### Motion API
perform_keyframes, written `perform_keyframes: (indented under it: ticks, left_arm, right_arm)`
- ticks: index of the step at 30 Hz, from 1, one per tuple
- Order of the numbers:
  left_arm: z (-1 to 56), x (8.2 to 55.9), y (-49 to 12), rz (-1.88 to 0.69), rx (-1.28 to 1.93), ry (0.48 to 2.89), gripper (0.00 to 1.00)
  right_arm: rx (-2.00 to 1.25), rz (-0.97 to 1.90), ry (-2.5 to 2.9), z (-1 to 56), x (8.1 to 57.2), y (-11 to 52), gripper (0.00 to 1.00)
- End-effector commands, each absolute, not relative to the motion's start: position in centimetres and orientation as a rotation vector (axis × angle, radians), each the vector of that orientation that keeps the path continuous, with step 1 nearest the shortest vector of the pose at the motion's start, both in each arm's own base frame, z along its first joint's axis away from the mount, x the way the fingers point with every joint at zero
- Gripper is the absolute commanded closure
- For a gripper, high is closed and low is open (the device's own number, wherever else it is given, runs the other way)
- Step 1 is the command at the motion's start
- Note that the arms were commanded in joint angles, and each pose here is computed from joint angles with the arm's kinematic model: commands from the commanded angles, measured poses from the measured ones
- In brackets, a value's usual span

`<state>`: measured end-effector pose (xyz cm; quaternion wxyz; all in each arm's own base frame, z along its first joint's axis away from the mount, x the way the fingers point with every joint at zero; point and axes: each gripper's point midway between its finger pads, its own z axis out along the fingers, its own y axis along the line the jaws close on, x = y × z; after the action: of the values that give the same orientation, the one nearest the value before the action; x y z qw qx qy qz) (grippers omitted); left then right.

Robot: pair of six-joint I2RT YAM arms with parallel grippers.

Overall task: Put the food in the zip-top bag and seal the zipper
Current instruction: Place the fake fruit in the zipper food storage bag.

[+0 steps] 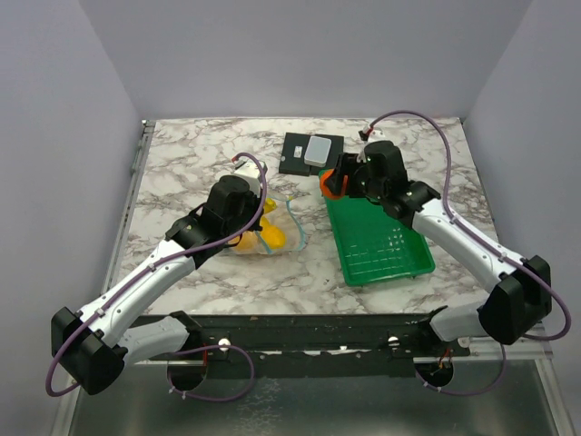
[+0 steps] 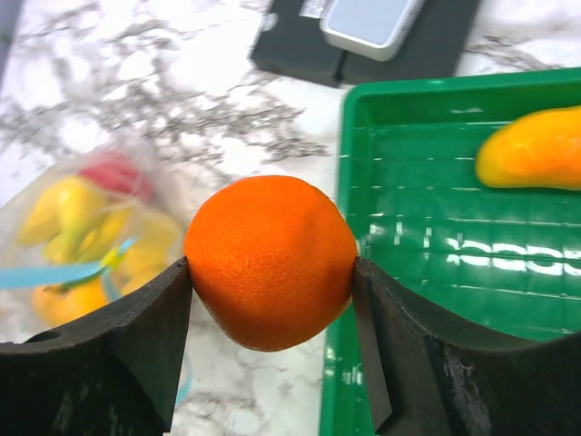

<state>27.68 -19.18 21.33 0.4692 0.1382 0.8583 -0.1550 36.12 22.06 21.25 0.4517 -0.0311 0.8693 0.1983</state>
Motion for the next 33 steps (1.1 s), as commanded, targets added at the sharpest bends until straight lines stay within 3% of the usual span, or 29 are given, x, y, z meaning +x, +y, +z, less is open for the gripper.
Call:
perform_keyframes:
  ticks: [1, 15, 33]
  left_arm:
    - [21.3, 28.0, -18.6, -0.351, 0.318, 2.104, 1.00]
    - [21.2, 27.9, -18.7, -0.355, 0.322, 2.106, 1.00]
    - [21.3, 27.8, -18.9, -0.368, 0.330, 2.104, 1.00]
  right_arm:
    - [-0.220, 0.595, 2.136, 22.8, 32.7, 24.6, 0.74]
    - [-0.480, 0.807, 2.081, 24.1, 24.7, 32.0, 0.74]
    - [-0.444, 0.765, 2.104, 20.7, 25.5, 36.3, 0.74]
